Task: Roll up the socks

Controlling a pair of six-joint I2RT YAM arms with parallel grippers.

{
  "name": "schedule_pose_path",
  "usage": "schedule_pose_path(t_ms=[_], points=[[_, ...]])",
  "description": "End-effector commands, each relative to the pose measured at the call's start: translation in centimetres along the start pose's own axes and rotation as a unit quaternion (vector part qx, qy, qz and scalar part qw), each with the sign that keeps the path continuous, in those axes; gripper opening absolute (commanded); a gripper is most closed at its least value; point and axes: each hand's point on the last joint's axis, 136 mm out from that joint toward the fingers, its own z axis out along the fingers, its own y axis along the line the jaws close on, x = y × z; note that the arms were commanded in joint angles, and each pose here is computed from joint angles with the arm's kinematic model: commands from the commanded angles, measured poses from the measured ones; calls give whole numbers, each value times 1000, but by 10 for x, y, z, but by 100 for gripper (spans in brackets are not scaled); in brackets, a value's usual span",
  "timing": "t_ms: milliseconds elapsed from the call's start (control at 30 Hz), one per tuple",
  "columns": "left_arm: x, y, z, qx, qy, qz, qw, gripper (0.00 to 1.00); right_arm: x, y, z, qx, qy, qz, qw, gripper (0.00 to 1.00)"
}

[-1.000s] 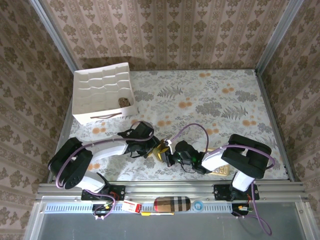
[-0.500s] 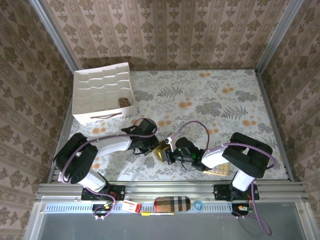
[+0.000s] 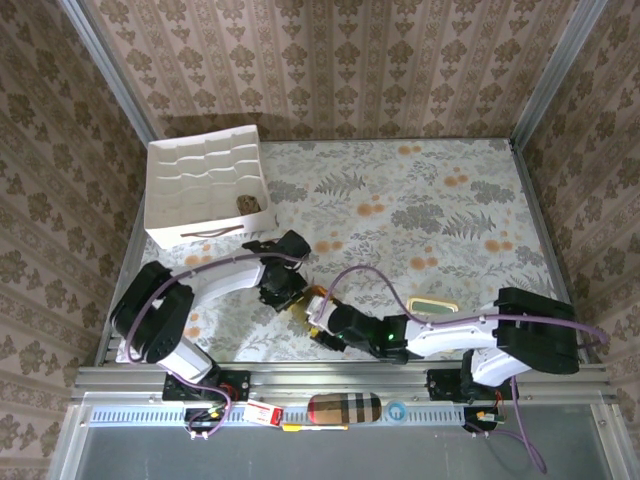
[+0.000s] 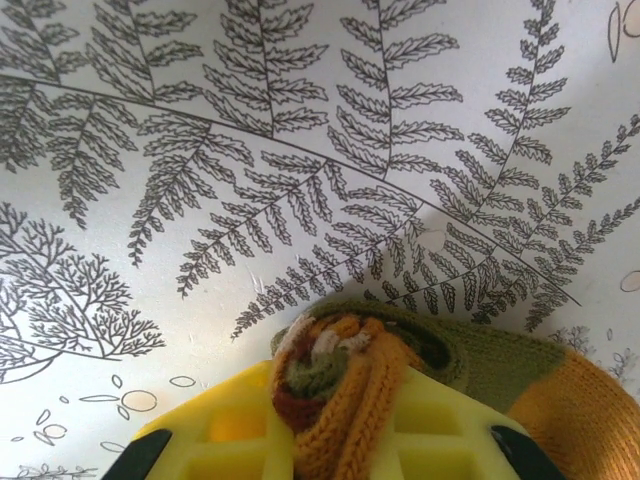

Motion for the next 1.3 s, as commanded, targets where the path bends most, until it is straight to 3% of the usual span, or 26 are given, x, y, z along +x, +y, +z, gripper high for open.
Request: schedule_pose_path(t_ms=[0, 167, 400, 433, 500, 567, 633, 800, 967, 1100, 1267], points=[[10, 63, 9, -151, 15, 5, 988, 0, -12, -20, 4, 110, 12, -60, 992, 59], [14, 57, 16, -147, 29, 5, 989, 0, -31, -8, 19, 107, 9, -74, 992, 60], [15, 50, 15, -126, 37, 11, 991, 0, 7, -9, 52, 132, 83, -85, 984, 53], [15, 49, 15, -123, 38, 12, 992, 0, 10, -11, 53, 133, 88, -81, 984, 50], [15, 46, 13, -112, 39, 13, 993, 0, 19, -16, 54, 136, 104, -66, 983, 23], [15, 44, 11, -100, 40, 12, 994, 0, 22, -17, 50, 133, 106, -53, 984, 7], [14, 40, 7, -82, 38, 11, 996, 9, 27, -16, 45, 124, 106, -38, 986, 0], [6, 26, -2, -25, 21, 2, 999, 34, 47, -5, 35, 70, 111, 10, 991, 0], [-8, 0, -21, 70, -22, 5, 997, 67, 87, 11, 31, -22, 129, 100, 986, 0], [-9, -16, -30, 142, -32, 18, 989, 69, 116, 14, 26, -59, 143, 164, 974, 0], [11, -22, -26, 168, 1, 41, 985, 66, 147, 12, 21, -74, 165, 221, 958, 0]])
